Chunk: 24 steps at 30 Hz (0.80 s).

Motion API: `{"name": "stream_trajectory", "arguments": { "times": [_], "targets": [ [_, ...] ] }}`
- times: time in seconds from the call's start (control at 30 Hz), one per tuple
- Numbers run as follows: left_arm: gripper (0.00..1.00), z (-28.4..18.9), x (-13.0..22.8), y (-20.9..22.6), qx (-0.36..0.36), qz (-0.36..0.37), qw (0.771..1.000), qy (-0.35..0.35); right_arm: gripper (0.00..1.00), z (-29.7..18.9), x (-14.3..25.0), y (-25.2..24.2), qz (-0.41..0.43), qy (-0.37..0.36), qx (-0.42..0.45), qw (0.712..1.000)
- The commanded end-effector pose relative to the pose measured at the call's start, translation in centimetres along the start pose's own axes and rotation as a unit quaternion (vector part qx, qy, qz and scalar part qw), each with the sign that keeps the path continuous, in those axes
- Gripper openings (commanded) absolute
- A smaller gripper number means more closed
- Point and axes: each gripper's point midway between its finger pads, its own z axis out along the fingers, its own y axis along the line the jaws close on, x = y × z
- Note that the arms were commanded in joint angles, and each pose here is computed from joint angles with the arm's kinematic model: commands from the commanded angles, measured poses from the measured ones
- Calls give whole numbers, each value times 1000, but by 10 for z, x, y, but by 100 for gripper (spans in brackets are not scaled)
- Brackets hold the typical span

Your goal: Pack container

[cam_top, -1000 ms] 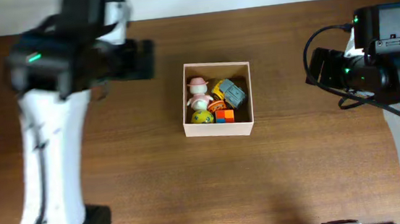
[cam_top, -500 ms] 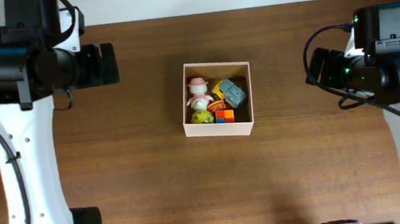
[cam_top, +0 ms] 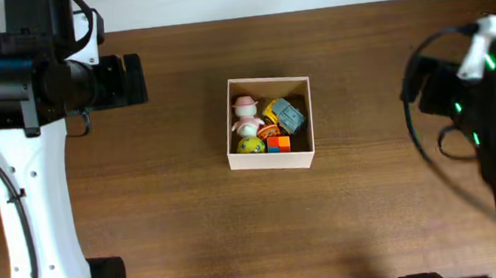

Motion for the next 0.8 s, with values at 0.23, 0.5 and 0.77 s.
{"name": "stream_trajectory", "arguments": {
  "times": [0.23,0.5,0.77],
  "targets": [
    [99,2,0,2,-4,-6,1000,3,99,-1,121,0,-135,-116,-91,980],
    [99,2,0,2,-4,-6,1000,3,99,26,225,-12,-137,-102,-113,979],
    [99,2,0,2,-4,-6,1000,3,99,42,259,-14,-130,-107,-124,978]
  ]
}}
